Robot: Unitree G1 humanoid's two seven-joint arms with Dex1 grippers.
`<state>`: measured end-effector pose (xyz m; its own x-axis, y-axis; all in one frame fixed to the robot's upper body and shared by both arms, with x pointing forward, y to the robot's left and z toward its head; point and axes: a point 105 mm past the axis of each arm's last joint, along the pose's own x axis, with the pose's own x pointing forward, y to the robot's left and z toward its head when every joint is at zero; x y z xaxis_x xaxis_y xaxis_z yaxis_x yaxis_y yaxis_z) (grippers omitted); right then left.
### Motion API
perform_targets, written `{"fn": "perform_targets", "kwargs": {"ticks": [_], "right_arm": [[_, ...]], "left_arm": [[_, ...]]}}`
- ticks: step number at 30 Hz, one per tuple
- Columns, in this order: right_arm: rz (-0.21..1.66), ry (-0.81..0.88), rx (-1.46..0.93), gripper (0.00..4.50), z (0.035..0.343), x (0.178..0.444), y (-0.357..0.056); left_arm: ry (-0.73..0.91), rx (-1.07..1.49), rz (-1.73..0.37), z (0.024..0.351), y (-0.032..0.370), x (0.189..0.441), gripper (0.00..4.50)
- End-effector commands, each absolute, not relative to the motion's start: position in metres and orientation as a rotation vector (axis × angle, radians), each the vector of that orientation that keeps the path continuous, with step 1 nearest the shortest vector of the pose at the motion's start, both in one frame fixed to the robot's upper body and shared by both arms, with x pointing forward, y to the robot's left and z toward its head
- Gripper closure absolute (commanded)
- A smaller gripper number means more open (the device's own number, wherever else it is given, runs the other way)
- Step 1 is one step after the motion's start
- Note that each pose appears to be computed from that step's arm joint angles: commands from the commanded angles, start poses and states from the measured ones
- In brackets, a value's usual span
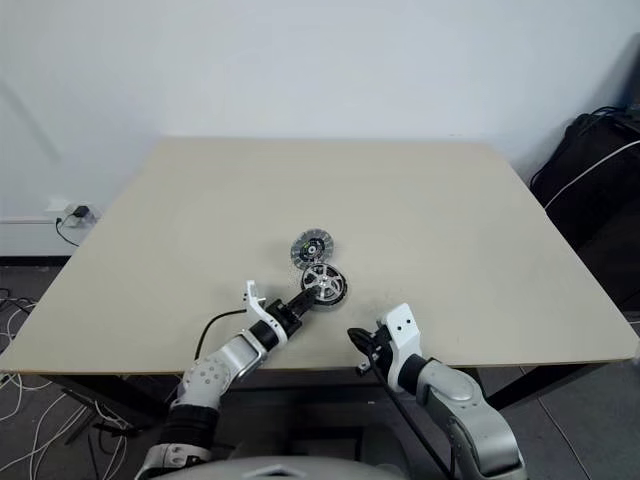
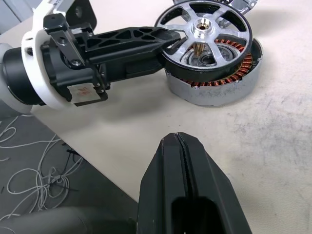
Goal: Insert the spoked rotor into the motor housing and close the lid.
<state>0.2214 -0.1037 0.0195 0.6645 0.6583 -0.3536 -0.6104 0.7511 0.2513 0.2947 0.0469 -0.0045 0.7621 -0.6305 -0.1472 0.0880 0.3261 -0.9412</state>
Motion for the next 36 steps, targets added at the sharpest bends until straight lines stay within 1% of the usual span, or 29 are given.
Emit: {"fn": "perform_targets", "kwargs": {"ticks": [1,10,12,13,21,23,36], "right_arm": [[0.727,0.388,0.11,4.5,0.034,0.225,-0.103],[0.72,0.381,0.11,4.5,0.035,0.225,-0.102],[0.719,0.379,0.11,4.5,0.036,0.226,-0.101],[0.718,0.378,0.11,4.5,0.036,0.226,-0.101],[0.719,0.374,0.116,4.5,0.039,0.228,-0.098],[0.72,0.374,0.118,4.5,0.039,0.228,-0.098],[0.728,0.376,0.13,4.5,0.037,0.229,-0.094]], "left_arm": [[0.492,-1.238,-0.619,0.026,0.005,0.303,4.1],[0.542,-1.221,-0.597,0.017,0.002,0.305,4.1],[0.549,-1.219,-0.594,0.015,0.002,0.305,3.37],[0.551,-1.217,-0.593,0.015,0.002,0.305,3.15],[0.555,-1.203,-0.564,0.009,0.011,0.304,0.55],[0.548,-1.2,-0.555,0.01,0.016,0.303,0.04],[0.529,-1.132,-0.452,0.01,0.044,0.288,0.04]]}}
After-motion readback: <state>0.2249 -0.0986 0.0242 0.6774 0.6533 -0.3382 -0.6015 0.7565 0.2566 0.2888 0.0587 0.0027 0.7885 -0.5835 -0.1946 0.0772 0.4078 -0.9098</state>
